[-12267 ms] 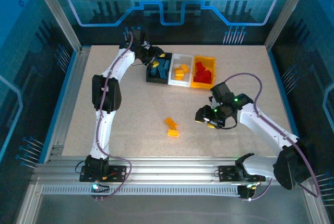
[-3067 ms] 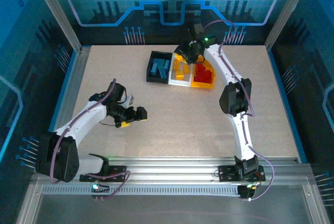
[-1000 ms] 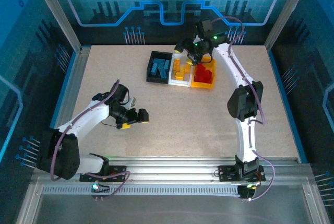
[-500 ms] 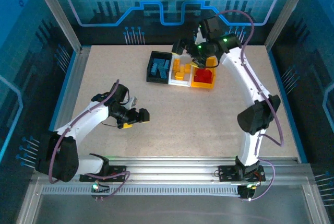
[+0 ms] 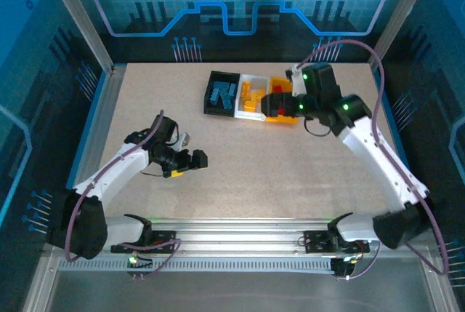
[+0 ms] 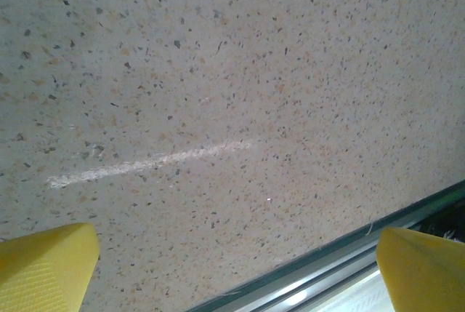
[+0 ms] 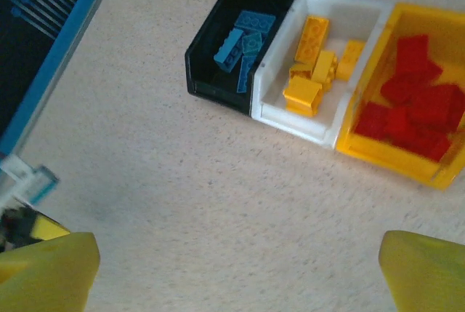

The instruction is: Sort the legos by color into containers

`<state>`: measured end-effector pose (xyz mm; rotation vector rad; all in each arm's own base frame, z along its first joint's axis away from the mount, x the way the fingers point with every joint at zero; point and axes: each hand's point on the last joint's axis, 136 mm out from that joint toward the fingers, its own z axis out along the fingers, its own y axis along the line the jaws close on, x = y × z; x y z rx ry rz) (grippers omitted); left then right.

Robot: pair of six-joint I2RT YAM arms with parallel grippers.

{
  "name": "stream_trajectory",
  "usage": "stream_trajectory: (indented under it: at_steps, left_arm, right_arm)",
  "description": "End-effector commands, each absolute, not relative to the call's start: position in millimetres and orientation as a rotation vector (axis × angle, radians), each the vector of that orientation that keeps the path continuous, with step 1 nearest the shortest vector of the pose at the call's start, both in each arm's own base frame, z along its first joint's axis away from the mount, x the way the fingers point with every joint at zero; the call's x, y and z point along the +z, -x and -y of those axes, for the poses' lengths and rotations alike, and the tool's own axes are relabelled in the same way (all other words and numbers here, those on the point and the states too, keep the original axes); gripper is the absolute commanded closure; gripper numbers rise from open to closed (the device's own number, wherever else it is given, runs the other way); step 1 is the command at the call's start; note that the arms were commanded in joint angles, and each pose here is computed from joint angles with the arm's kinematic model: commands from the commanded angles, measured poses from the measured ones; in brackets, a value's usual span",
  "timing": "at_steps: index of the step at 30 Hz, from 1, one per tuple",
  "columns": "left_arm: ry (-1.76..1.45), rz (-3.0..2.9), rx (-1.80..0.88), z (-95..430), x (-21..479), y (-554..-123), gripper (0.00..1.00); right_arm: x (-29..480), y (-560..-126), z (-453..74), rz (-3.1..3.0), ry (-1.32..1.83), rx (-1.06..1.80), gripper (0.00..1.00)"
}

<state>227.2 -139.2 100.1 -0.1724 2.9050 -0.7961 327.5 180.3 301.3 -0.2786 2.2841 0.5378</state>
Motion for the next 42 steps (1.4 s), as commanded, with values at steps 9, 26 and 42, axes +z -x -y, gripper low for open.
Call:
stream_trajectory:
  at_steps: [9,26,42]
  left_arm:
    - [0.29,-2.702,-0.698,128.3,144.7,-262.3,0.01]
    - [0.342,-2.307,-0.211,54.4,179.2,-295.0,0.01]
    - [0.243,-2.12,0.008,27.5,174.0,-309.0,0.01]
  right_arm:
    - [290.6,-337.7,-146.2,-1.957,0.578,0.18,0.0]
    - [213.4,-371.3,-1.6,-2.069,0.067,-0.014,0.0]
    - [121.3,-393.5,22.3,-2.117,-0.138,0.036,0.0]
